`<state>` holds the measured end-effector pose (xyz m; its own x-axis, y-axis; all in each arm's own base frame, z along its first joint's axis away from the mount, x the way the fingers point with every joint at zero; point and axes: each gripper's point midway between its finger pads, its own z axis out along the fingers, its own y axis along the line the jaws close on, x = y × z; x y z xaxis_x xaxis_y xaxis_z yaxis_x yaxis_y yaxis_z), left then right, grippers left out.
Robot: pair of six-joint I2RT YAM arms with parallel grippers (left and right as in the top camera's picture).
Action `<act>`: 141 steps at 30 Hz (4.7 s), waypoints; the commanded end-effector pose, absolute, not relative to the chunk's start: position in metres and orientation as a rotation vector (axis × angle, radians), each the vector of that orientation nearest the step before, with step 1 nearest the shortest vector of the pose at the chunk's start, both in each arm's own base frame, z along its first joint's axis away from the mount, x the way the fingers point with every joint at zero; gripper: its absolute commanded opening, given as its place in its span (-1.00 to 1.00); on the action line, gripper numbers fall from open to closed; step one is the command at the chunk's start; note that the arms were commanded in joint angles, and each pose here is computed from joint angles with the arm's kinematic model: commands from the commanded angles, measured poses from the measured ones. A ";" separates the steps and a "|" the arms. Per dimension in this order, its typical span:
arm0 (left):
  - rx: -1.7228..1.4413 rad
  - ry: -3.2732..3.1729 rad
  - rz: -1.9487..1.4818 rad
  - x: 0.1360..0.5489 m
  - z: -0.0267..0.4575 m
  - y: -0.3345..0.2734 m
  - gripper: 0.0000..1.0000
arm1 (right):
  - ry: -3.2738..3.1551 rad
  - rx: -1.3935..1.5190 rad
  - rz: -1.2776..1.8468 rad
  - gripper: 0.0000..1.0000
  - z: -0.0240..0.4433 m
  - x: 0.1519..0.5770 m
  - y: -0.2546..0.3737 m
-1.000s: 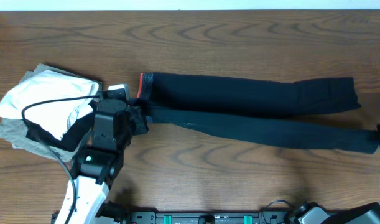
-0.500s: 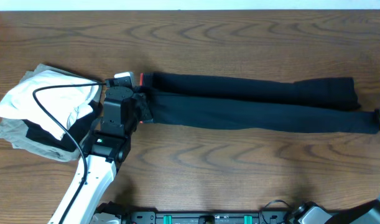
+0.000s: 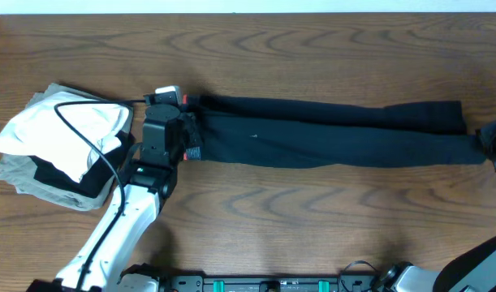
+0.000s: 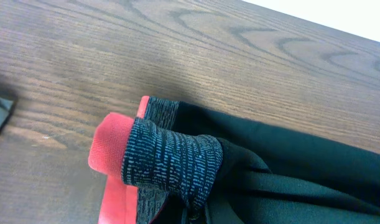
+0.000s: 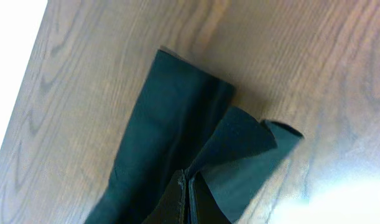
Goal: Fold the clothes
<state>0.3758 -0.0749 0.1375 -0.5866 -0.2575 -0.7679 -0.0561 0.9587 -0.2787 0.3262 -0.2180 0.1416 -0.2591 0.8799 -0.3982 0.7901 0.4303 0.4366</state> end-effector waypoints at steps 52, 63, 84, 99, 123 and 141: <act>-0.219 2.130 -0.188 0.424 0.102 -0.070 -0.88 | 2.130 1.313 0.091 -0.97 0.099 0.425 -0.229; -0.219 2.113 -0.193 0.430 0.099 -0.072 -0.88 | 2.057 1.270 0.112 -0.28 0.111 0.443 -0.231; -0.219 2.139 -0.186 0.427 0.094 -0.071 0.81 | 2.261 1.068 0.074 0.98 0.098 0.434 -0.212; -0.174 2.424 -0.295 0.397 0.060 -0.062 0.81 | 2.364 1.177 0.306 0.99 0.079 0.361 -0.246; -0.155 2.551 -0.382 0.371 0.044 -0.075 0.83 | 2.533 1.144 0.497 0.81 -0.011 0.353 -0.232; -0.155 2.545 -0.383 0.372 0.044 -0.075 0.83 | 2.521 1.067 0.484 0.65 -0.017 0.381 -0.219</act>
<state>0.3679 -0.0744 0.0416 -0.8430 -0.1958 -0.5010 -0.0398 0.9516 -0.3048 0.3861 -0.2373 0.0138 -0.6282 0.7269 -0.2775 0.5820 0.6756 0.4526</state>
